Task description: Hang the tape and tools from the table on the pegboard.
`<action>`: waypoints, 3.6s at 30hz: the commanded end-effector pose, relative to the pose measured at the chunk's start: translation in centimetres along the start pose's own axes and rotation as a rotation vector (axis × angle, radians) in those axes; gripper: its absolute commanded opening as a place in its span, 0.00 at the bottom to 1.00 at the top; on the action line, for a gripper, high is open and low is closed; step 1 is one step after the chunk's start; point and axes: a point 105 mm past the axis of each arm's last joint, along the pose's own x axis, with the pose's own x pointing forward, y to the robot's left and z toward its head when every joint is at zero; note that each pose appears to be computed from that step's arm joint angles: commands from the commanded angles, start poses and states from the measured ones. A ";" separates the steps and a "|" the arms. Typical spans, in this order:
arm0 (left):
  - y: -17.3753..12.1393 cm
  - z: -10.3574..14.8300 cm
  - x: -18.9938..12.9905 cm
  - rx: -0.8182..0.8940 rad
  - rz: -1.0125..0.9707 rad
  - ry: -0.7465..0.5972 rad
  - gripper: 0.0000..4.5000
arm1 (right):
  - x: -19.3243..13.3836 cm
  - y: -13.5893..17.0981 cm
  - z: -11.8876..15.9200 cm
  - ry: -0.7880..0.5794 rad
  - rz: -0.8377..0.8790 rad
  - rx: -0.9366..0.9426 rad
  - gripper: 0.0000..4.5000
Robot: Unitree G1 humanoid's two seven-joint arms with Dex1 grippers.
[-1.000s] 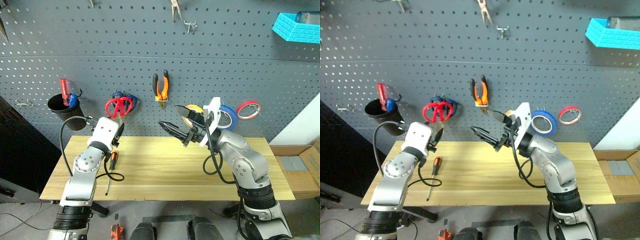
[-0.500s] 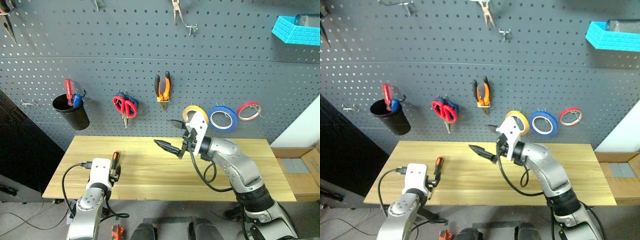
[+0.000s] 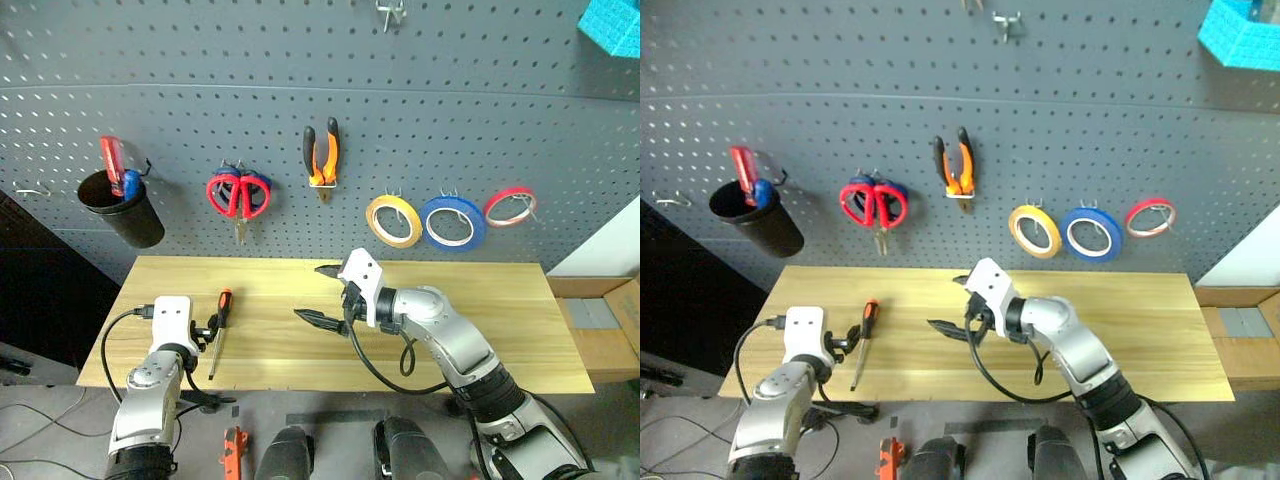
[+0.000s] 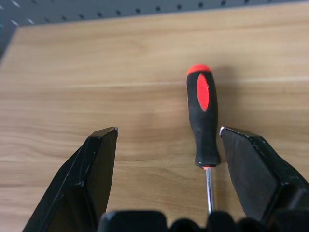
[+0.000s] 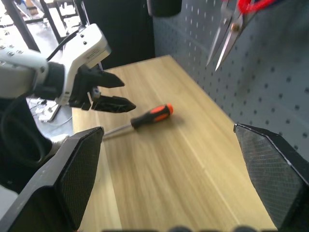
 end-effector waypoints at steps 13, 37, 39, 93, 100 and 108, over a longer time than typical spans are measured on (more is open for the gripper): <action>0.6 2.7 3.4 0.120 -0.020 0.077 0.81 | -0.3 0.5 1.3 -0.010 -0.018 -0.017 1.00; 0.3 6.2 3.0 0.072 0.032 0.120 0.55 | 0.2 0.2 1.2 -0.006 -0.042 -0.037 1.00; 0.3 6.2 3.0 0.068 0.032 0.118 0.39 | 0.3 0.2 1.3 -0.008 -0.041 -0.040 1.00; 3.6 35.9 -8.8 0.229 0.355 -1.075 0.21 | 1.0 -0.7 16.8 -0.578 0.067 0.065 1.00; 3.8 34.4 -8.0 0.162 0.369 -1.055 0.21 | 1.0 -0.6 16.3 -0.561 0.054 0.055 1.00; 5.5 33.4 -8.9 0.129 0.428 -1.036 0.21 | 1.2 -0.7 15.8 -0.550 0.054 0.062 1.00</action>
